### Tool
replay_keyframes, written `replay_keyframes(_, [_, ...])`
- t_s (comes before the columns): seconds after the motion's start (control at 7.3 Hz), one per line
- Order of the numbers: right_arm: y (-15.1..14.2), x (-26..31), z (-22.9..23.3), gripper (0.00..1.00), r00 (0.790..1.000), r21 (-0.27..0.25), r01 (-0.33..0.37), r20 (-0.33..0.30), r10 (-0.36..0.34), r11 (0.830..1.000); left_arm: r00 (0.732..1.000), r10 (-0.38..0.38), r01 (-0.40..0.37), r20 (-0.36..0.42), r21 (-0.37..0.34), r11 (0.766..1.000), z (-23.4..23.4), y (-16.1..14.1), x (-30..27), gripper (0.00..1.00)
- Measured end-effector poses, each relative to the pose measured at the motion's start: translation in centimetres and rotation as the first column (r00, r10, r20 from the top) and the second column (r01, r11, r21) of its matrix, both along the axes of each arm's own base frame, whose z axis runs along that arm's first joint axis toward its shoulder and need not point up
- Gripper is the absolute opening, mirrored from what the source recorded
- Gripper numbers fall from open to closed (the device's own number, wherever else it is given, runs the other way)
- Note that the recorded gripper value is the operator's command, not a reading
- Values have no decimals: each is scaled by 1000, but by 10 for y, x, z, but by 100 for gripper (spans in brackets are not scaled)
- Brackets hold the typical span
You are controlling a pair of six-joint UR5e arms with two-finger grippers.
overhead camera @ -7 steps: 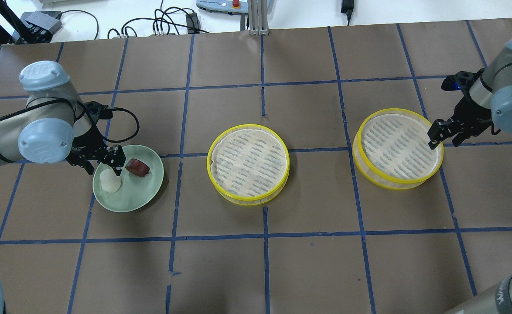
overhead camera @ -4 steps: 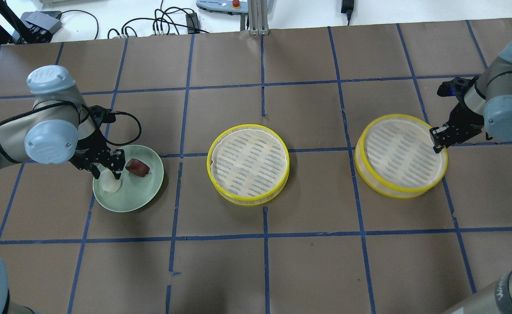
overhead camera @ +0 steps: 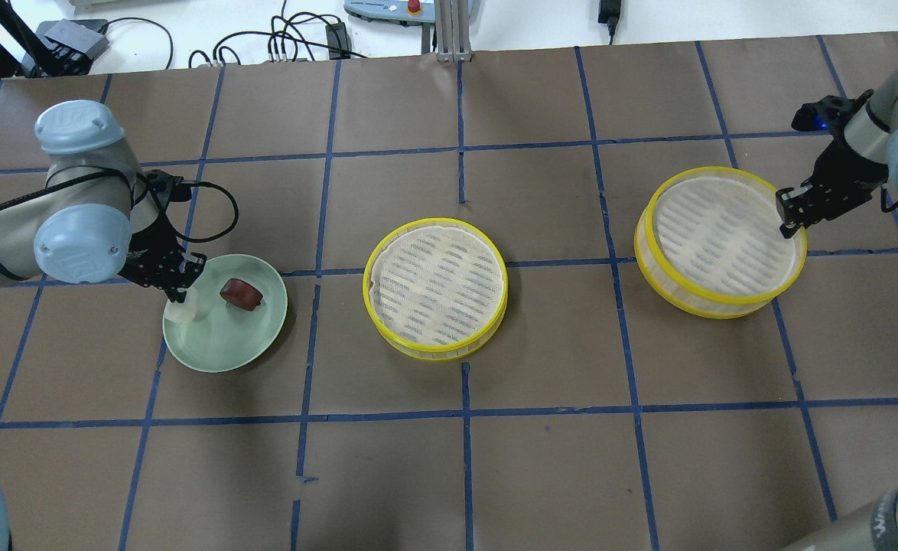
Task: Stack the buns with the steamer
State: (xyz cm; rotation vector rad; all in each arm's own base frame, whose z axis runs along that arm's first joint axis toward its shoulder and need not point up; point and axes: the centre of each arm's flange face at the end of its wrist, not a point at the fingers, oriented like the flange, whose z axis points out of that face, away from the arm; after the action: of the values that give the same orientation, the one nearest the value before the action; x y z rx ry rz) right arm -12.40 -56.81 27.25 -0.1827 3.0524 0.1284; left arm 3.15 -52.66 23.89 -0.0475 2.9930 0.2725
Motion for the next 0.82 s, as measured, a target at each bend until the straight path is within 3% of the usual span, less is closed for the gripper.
replay_keyframes(0.41, [9,15,26,4,1000,-10,-9,0,9,1000,992,106,-112,-66,-85,990,62,20,-88,4])
replay_keyframes(0.82, [4,86,35,4,1000,-13,2,-18,-2,1000,965,205,-226,-162,-126,966,49,22,-235,6])
